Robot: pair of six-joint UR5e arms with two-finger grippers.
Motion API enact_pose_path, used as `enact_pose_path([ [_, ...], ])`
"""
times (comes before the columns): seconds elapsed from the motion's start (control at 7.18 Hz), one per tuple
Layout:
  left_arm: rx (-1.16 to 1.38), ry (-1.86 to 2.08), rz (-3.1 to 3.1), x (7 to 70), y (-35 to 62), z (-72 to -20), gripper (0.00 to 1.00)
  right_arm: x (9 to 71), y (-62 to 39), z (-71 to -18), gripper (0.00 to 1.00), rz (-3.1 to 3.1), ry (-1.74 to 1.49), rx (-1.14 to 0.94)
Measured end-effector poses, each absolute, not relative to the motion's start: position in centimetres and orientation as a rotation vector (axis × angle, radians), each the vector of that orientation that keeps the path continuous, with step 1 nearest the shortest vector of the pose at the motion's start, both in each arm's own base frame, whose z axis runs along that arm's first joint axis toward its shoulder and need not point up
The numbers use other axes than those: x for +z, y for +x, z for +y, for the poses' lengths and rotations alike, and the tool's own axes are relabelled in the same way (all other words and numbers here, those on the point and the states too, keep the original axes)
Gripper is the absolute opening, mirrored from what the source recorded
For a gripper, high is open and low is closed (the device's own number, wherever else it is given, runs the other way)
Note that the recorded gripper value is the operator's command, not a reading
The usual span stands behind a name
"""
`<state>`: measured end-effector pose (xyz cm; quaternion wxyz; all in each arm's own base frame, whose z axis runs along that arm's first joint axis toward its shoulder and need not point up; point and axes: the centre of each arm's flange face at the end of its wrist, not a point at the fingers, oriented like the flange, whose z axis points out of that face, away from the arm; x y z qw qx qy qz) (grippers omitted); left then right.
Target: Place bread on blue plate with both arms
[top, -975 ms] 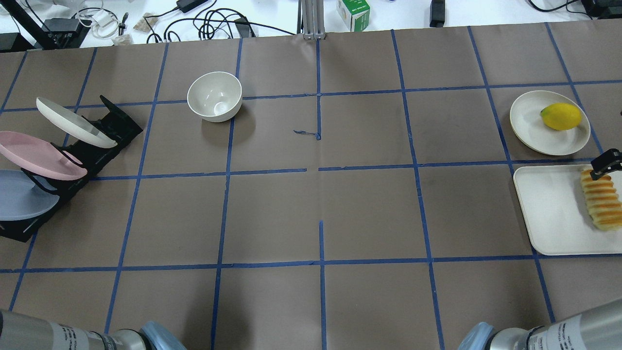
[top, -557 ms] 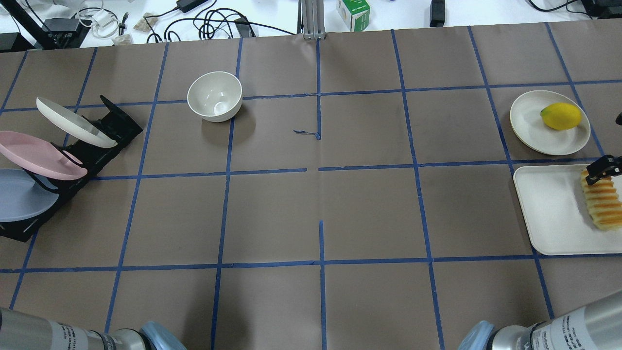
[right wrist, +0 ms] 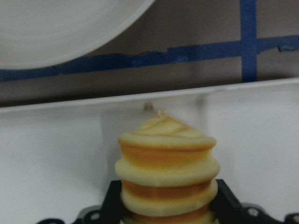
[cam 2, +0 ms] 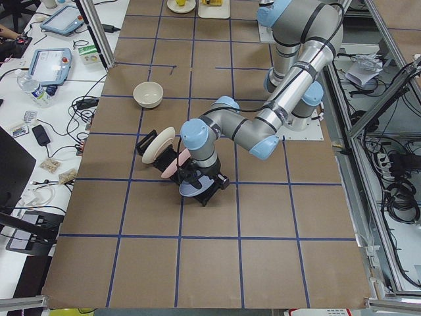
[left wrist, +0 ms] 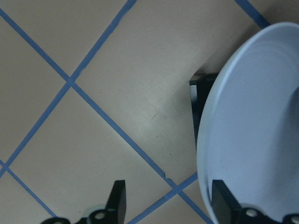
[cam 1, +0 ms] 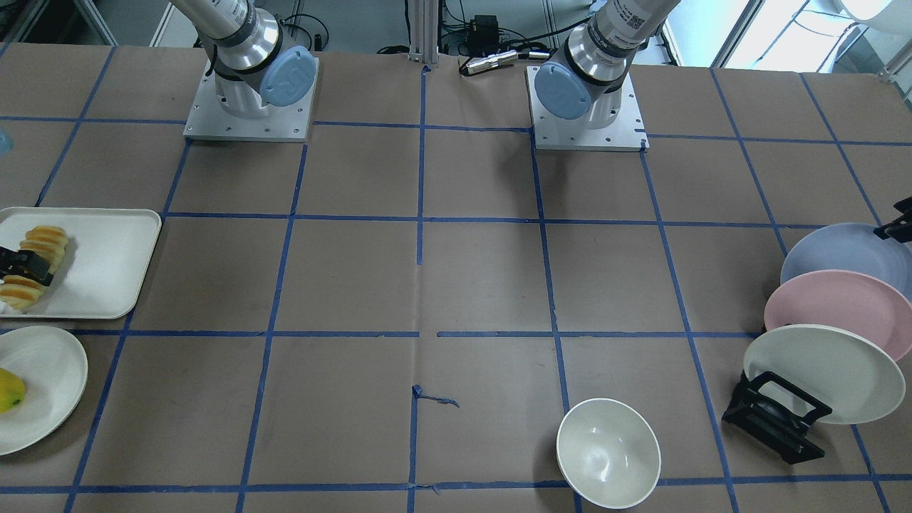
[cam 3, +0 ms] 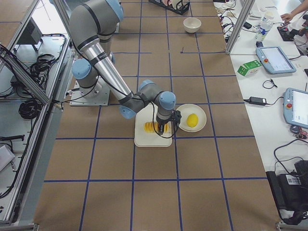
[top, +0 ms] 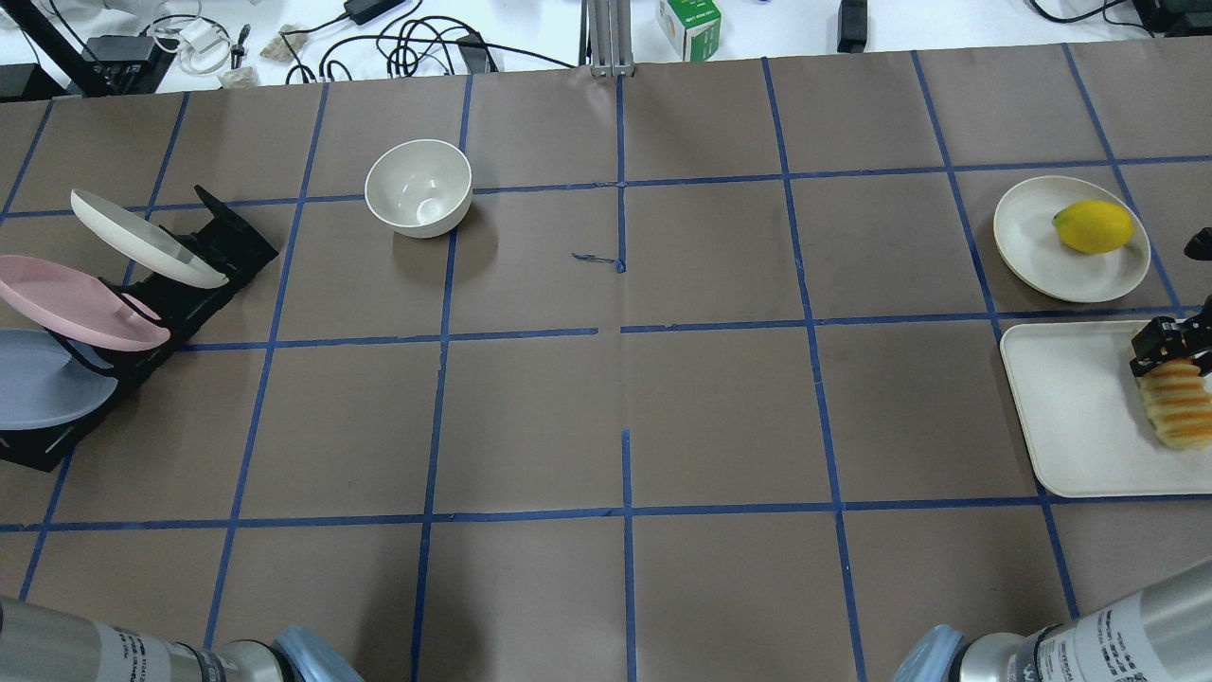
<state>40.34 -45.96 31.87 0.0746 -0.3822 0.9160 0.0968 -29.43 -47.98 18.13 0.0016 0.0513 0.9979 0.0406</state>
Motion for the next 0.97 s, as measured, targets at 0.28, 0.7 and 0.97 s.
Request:
enact_pose_path([
  [0.28,0.268,-1.149,2.754,31.3,40.6,-46.3,0.12,18.5,-29.2,-47.7,0.00,3.102,0.205,0.184],
  [0.7,0.248,-1.150,2.749,31.8,40.7,-46.3,0.00,24.0,-28.1,-47.9,0.00,3.105,0.235,0.169],
  [0.97,0.235,-1.148,2.744,32.8,40.6,-46.3,0.00,29.6,-24.2,-49.5,0.00,3.107,0.233,0.187],
])
